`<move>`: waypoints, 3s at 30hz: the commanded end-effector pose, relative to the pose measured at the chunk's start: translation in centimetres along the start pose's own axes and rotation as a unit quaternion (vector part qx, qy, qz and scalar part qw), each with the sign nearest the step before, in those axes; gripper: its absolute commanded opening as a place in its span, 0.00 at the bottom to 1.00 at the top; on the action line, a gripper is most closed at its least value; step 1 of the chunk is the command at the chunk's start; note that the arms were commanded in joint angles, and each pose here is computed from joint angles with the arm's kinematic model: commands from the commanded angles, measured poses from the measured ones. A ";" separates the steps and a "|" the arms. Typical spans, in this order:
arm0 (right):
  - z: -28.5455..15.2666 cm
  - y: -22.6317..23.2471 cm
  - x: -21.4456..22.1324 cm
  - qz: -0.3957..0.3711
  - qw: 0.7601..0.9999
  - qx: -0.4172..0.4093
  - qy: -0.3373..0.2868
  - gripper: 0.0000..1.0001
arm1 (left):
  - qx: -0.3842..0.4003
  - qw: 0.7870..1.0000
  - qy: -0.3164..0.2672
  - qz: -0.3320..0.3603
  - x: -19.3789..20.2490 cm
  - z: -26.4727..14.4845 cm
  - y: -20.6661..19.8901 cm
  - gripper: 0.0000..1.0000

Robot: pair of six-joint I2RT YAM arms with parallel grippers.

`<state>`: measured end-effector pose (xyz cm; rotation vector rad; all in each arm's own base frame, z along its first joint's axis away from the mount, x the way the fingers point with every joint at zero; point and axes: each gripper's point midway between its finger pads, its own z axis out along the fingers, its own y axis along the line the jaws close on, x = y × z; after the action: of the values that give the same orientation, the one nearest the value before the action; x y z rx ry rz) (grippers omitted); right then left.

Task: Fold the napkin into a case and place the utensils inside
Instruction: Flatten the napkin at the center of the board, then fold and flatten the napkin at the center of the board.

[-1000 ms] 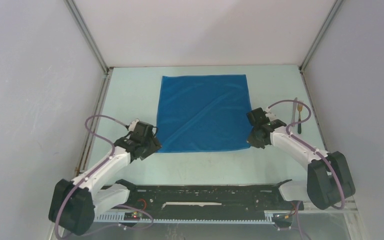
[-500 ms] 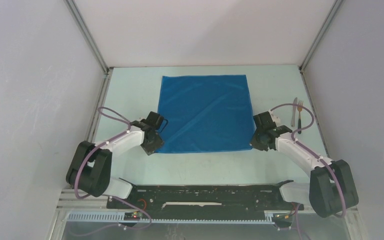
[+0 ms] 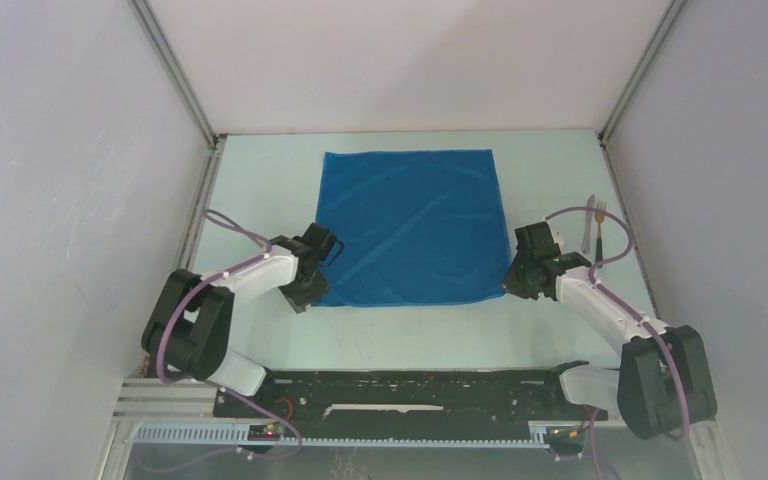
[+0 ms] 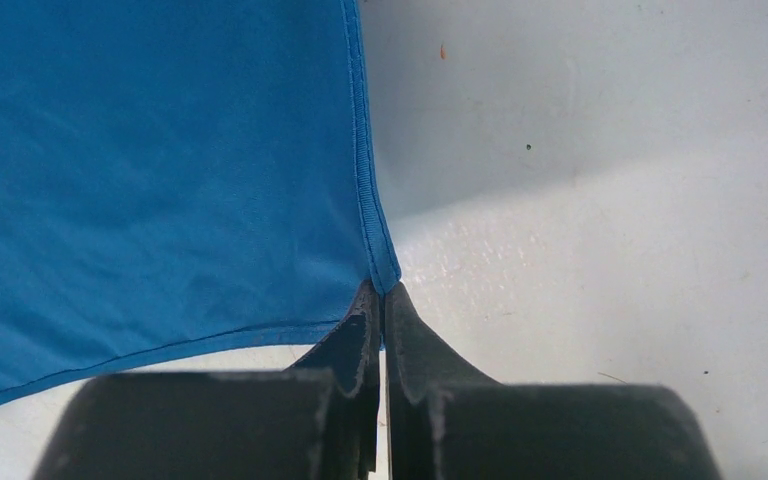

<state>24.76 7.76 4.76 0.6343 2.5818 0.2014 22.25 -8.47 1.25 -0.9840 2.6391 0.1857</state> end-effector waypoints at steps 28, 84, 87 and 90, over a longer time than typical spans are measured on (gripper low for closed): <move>-2.1 1.3 -0.8 -0.028 0.998 -0.056 -0.032 0.00 | 0.084 0.992 -0.070 -0.064 -2.3 -2.9 -0.4 0.00; 3.5 16.6 -25.8 -0.053 0.961 -0.248 -0.115 0.00 | 0.245 0.952 -0.184 0.003 -25.6 -5.7 -19.4 0.00; 3.9 16.6 -25.7 -0.055 0.962 -0.244 -0.105 0.00 | 0.239 0.955 -0.177 0.007 -25.2 -5.3 -18.9 0.00; 3.5 15.6 -24.7 -0.049 0.970 -0.225 -0.083 0.00 | 0.234 0.957 -0.171 0.003 -23.8 -5.7 -17.2 0.00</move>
<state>52.50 10.44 14.22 0.3580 2.2729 0.6609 50.27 -8.45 12.80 -0.7123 2.2530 -0.2149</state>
